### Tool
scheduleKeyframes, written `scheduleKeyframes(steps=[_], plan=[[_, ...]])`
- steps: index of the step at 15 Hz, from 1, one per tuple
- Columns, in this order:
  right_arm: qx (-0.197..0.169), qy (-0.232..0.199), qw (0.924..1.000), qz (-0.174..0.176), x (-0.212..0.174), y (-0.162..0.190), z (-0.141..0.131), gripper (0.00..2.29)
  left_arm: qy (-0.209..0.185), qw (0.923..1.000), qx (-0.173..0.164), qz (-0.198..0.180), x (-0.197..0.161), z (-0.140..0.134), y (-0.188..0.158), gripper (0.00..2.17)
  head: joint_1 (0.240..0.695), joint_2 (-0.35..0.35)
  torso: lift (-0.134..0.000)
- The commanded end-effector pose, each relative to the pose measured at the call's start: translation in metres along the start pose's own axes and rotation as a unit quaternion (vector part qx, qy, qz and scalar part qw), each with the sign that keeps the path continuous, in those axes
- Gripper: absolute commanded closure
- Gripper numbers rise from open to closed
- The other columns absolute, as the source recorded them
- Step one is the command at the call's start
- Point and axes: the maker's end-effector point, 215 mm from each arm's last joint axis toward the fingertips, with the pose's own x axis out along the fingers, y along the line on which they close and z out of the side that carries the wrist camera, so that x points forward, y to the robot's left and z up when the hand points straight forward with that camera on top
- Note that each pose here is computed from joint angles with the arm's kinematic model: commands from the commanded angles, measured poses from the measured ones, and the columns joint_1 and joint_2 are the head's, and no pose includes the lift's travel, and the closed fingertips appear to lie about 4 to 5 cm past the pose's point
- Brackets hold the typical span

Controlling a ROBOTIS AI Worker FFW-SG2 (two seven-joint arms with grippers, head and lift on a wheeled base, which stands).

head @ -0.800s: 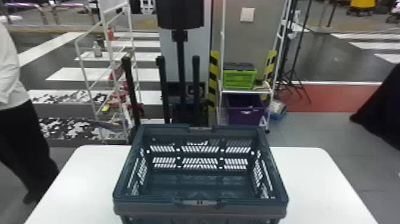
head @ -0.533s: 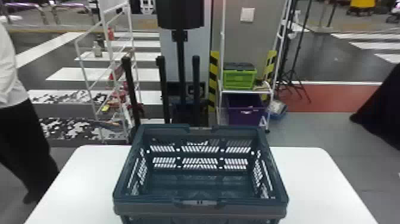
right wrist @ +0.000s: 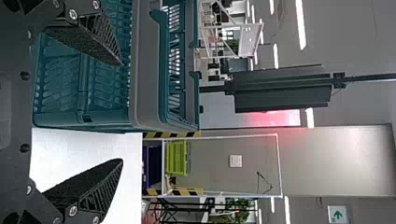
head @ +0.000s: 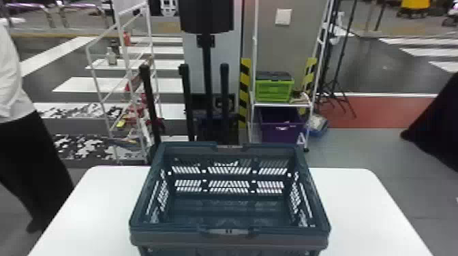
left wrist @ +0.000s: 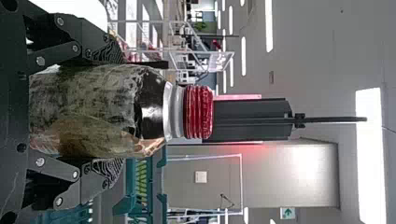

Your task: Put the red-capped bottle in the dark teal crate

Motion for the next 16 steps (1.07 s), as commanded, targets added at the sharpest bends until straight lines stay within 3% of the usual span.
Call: scheduleKeyframes(steps=[1, 5, 8, 12, 16], plan=[[-0.001, 0.0, 1.0, 0.0, 0.0, -0.001, 0.0, 0.15, 0.002, 0.9999, 0.013, 0.007, 0.019, 0.016, 0.012, 2.15, 0.499, 0.0, 0.0], [0.001, 0.0, 1.0, 0.0, 0.0, -0.003, 0.0, 0.15, 0.033, 0.9985, 0.03, 0.033, 0.074, 0.042, 0.039, 2.15, 0.499, 0.0, 0.0], [0.0, -0.003, 1.0, 0.0, 0.0, -0.003, 0.002, 0.15, 0.081, 0.9947, 0.048, 0.04, 0.115, 0.048, 0.052, 2.15, 0.499, 0.0, 0.0], [0.001, -0.004, 1.0, -0.003, 0.0, -0.005, 0.002, 0.15, 0.162, 0.9845, 0.066, 0.009, 0.164, 0.044, 0.053, 2.15, 0.499, 0.0, 0.0], [0.0, -0.003, 1.0, -0.007, -0.001, -0.008, 0.001, 0.15, 0.177, 0.9793, 0.061, -0.076, 0.216, 0.059, 0.019, 2.15, 0.499, 0.0, 0.0]])
